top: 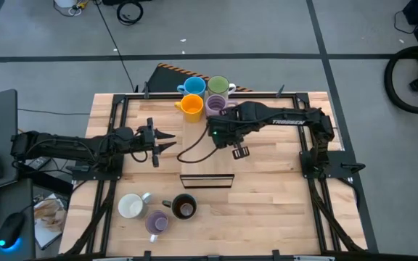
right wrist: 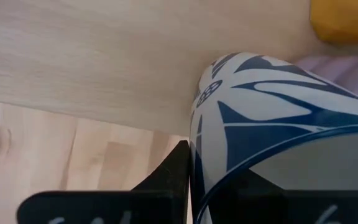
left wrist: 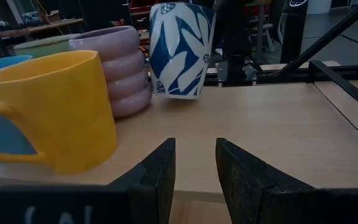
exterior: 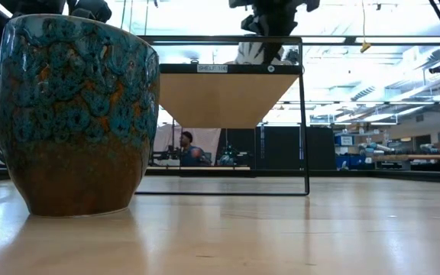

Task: Place coffee mugs
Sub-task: Put the white-blue mug on the shelf

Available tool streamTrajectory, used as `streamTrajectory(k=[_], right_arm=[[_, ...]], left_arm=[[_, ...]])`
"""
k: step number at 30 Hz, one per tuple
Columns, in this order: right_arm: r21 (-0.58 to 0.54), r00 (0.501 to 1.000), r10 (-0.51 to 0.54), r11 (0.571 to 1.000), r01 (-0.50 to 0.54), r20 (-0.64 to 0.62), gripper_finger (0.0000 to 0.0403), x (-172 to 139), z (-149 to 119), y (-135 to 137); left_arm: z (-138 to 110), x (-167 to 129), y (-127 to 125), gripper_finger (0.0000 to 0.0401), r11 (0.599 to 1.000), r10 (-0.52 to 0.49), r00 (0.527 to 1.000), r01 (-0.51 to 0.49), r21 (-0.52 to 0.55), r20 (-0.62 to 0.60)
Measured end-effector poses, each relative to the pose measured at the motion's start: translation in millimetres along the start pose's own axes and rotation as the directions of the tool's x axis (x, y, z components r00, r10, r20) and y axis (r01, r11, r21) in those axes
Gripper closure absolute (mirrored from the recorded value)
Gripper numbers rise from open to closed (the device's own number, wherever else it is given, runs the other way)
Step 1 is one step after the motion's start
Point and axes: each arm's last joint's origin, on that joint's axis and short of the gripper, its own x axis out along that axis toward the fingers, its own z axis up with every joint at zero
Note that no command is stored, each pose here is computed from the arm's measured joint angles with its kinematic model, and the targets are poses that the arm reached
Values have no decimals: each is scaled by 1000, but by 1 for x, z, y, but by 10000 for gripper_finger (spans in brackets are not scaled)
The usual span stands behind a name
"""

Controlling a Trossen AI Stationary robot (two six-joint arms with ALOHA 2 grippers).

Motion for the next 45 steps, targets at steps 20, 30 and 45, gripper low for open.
streamTrajectory(k=[20, 30, 45], right_arm=[[-7, 998, 30, 1000, -30, 58, 338, 1, 3, -4], [-2, 997, -45, 999, 45, 55, 286, 0, 5, -5], [120, 990, -129, 985, 121, 57, 200, -2, 10, 0]], left_arm=[[-1, 0, 0, 280, 1000, 0, 1000, 0, -2, -6], [-1, 0, 0, 280, 1000, 0, 1000, 0, -2, -6], [-1, 0, 0, 280, 1000, 0, 1000, 0, -2, -6]])
